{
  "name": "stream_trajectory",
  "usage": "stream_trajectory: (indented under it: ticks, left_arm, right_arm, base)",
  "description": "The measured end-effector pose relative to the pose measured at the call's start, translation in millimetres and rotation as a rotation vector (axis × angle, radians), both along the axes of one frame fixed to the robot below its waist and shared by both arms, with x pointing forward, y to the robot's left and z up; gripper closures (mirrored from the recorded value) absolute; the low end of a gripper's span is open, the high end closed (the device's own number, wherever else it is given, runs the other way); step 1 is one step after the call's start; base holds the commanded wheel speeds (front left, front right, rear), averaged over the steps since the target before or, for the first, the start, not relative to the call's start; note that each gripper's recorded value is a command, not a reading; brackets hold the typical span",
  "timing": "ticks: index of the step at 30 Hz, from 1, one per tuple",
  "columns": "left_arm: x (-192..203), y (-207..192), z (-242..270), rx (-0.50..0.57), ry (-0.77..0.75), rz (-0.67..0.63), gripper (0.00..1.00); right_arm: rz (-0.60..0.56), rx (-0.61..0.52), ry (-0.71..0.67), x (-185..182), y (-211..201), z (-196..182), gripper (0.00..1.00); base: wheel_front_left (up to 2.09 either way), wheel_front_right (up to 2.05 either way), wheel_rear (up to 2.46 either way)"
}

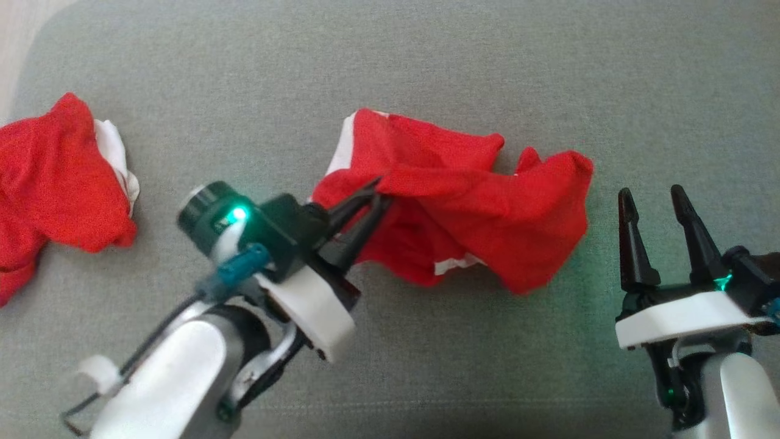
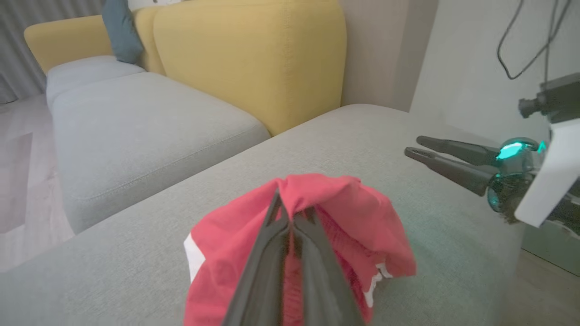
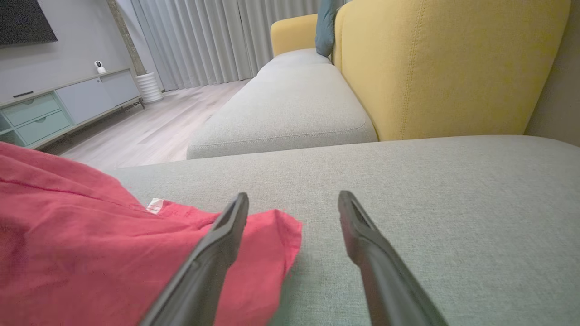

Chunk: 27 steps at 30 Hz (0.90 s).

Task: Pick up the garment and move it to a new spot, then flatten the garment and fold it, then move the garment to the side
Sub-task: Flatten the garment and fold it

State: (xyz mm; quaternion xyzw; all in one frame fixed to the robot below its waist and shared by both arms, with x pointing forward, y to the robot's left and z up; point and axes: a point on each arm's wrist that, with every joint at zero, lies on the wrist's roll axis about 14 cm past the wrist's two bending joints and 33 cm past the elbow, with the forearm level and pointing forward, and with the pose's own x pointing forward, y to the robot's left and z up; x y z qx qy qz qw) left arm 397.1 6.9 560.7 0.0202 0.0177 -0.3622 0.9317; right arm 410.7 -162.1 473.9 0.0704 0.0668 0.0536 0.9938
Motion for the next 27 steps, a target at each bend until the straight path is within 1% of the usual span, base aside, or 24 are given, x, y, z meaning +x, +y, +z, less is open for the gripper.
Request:
stream_trajectory:
  ticks: [2,5,10,12,17,21,22,23,24,27]
  left_arm:
    - [3.6,9.0,2.7,0.001,0.008,0.033,1.0]
    - [14.8,22.0,-11.4,0.015,0.066,0.085,1.0]
    - [39.3,42.7,-64.6,0.047,0.229,0.177,1.0]
    - [51.8,48.6,-84.0,0.043,0.281,0.209,1.0]
    - [92.2,50.3,-110.8,0.003,0.339,0.265,1.0]
    - [113.6,46.3,-129.3,-0.021,0.364,0.281,1.0]
    - [115.5,43.6,-134.8,-0.029,0.38,0.279,0.77]
    - [116.0,41.7,-140.8,-0.027,0.393,0.277,0.52]
    - [116.0,41.7,-140.8,-0.027,0.393,0.277,0.0]
    - [114.3,38.7,-147.8,-0.059,0.375,0.29,0.0]
  right_arm:
    - [0.002,0.0,0.0,0.7,0.8,-0.2,0.0]
    - [0.005,0.001,0.01,0.3,1.5,-2.9,0.0]
    - [-0.02,-0.002,0.031,-2.0,-6.9,-9.8,0.0]
    - [-0.033,-0.002,0.041,-3.1,-11.5,-13.0,0.0]
    - [-0.065,-0.009,0.055,-0.9,-22.8,-19.3,0.0]
    - [-0.085,-0.017,0.063,1.3,-29.9,-23.2,0.0]
    - [-0.089,-0.019,0.066,0.9,-31.3,-24.5,0.0]
    - [-0.092,-0.02,0.07,0.4,-32.4,-25.8,0.0]
    - [-0.092,-0.02,0.07,0.4,-32.4,-25.8,0.0]
    - [-0.097,-0.021,0.067,-0.2,-34.2,-25.9,0.0]
  base:
    - [0.0,0.0,0.0]
    - [0.0,0.0,0.0]
    - [0.0,0.0,0.0]
    - [0.0,0.0,0.0]
    - [0.0,0.0,0.0]
    - [0.0,0.0,0.0]
    - [0.0,0.0,0.0]
    - [0.0,0.0,0.0]
    - [0.0,0.0,0.0]
    - [0.0,0.0,0.0]
